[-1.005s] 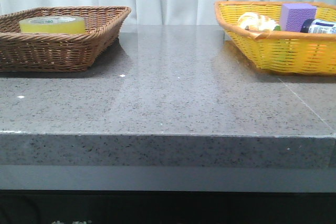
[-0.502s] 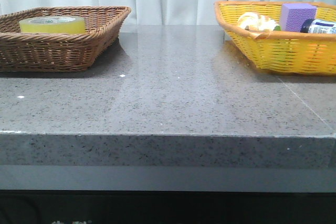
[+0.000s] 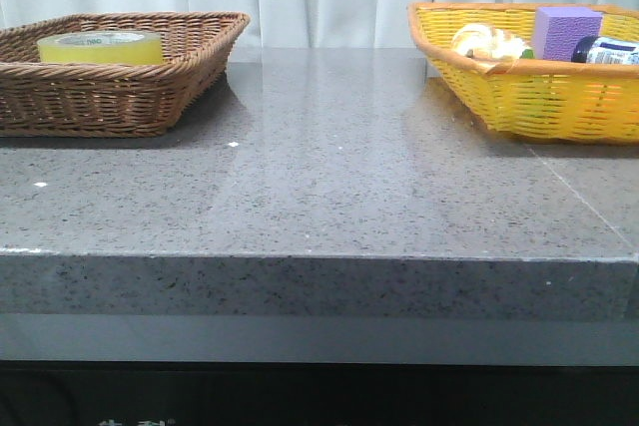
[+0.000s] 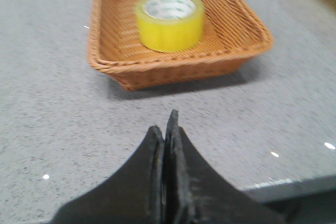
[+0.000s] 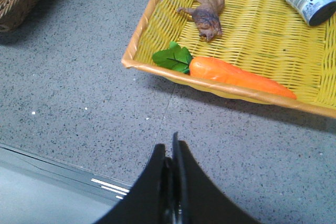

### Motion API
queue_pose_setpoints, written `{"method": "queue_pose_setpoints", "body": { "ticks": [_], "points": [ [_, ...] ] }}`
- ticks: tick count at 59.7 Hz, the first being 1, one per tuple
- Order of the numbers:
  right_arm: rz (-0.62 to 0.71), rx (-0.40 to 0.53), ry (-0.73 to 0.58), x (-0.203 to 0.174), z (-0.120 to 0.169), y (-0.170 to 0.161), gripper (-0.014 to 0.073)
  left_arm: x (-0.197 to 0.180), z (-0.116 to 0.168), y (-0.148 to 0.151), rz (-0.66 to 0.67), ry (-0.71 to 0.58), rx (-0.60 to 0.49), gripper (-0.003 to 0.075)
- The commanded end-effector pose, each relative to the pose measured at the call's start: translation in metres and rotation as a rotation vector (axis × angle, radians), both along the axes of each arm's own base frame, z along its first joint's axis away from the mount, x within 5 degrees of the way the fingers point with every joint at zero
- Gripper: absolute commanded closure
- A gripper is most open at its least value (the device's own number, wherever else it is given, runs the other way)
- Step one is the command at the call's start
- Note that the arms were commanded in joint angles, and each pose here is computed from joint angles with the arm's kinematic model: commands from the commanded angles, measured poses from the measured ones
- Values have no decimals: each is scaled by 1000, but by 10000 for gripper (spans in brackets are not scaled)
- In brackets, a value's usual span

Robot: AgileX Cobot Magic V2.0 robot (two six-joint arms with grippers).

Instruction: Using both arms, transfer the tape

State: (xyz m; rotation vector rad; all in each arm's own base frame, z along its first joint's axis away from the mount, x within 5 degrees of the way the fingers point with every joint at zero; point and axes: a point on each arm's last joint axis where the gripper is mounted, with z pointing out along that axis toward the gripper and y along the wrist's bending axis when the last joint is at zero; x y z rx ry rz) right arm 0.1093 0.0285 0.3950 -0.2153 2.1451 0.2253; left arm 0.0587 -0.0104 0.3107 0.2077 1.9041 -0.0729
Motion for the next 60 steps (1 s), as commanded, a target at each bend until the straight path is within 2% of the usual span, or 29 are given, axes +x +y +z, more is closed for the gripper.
{"method": "queue_pose_setpoints", "body": {
  "ticks": [1,9,19,34,45,49,60],
  "points": [
    [-8,18,-78,3,11,0,664,-1,-2,3,48,-154,-47,740],
    [-8,18,-78,3,11,0,664,-4,-28,4,68,-207,-74,740],
    [-8,18,-78,3,11,0,664,-5,-55,6,110,-255,-175,740],
    [-8,18,-78,3,11,0,664,-1,-89,6,108,-356,-196,740],
    [-8,18,-78,3,11,0,664,-4,-103,6,97,-490,-256,740],
    [-8,18,-78,3,11,0,664,-3,-104,7,124,-463,-281,740],
    [-8,18,-79,3,11,0,664,-3,-106,8,145,-460,-259,740]
  ]
}}
